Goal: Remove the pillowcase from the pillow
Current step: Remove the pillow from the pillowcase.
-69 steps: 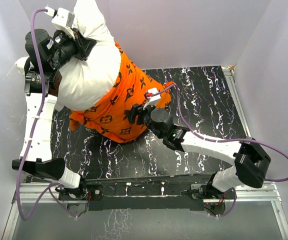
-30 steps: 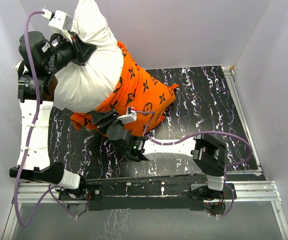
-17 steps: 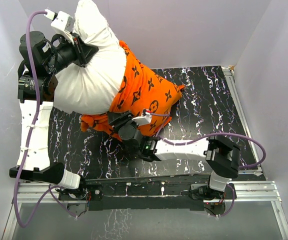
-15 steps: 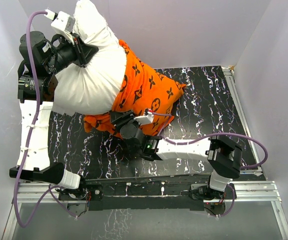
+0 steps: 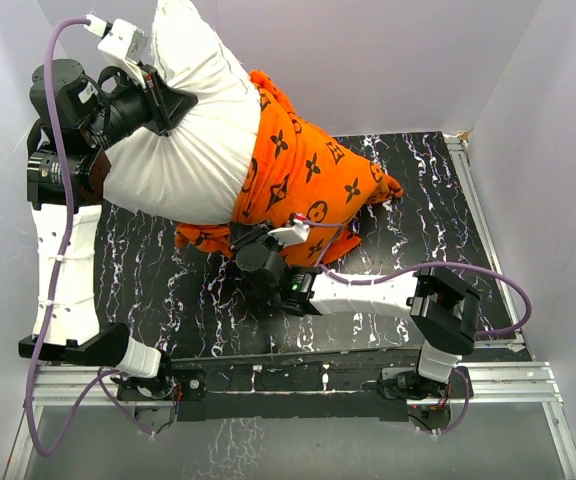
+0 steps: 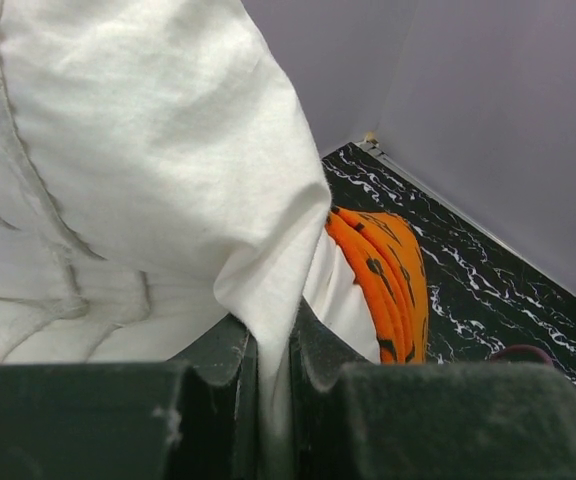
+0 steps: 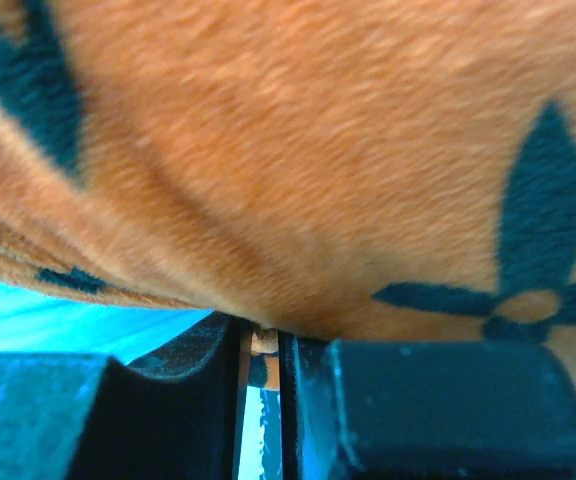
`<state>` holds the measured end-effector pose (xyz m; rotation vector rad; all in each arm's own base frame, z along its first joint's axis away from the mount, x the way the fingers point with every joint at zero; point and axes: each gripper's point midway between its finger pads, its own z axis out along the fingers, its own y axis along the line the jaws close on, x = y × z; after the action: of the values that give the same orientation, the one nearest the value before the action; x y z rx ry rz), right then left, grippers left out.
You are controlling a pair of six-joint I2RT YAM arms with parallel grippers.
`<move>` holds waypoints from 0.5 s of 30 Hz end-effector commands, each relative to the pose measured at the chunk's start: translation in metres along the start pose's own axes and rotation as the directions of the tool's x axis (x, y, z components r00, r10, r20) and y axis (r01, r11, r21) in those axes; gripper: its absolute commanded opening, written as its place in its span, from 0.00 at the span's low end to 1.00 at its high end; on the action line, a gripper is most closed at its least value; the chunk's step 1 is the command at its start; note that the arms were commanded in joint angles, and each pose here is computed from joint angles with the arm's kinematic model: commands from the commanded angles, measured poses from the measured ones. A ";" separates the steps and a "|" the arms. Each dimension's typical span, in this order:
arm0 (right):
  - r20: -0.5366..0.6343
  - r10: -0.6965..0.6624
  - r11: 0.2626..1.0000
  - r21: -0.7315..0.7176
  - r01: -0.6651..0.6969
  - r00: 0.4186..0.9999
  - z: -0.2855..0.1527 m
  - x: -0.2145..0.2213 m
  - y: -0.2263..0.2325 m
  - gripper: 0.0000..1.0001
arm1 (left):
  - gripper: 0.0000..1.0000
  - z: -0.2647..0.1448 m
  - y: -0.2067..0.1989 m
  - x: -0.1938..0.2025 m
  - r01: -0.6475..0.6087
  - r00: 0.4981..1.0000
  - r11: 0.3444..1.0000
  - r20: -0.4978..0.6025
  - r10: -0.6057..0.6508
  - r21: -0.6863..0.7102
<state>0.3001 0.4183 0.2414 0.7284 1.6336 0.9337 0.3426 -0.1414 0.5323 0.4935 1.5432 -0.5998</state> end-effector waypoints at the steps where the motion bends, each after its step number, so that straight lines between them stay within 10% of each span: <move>1: 0.146 -0.184 0.955 0.260 0.142 0.972 0.017 -0.046 -0.098 0.14 | 0.00 -0.069 -0.059 -0.128 -0.302 0.876 0.953 0.395 0.278 -0.001; 15: 0.145 -0.269 0.810 0.568 0.142 0.952 -0.028 -0.084 -0.259 0.08 | 0.00 -0.087 -0.057 -0.172 -0.410 0.760 0.901 0.494 0.423 -0.141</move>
<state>0.3151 0.3276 0.1602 1.0669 1.6455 0.7790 0.3523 -0.1445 0.5237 0.5509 1.5824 -0.5562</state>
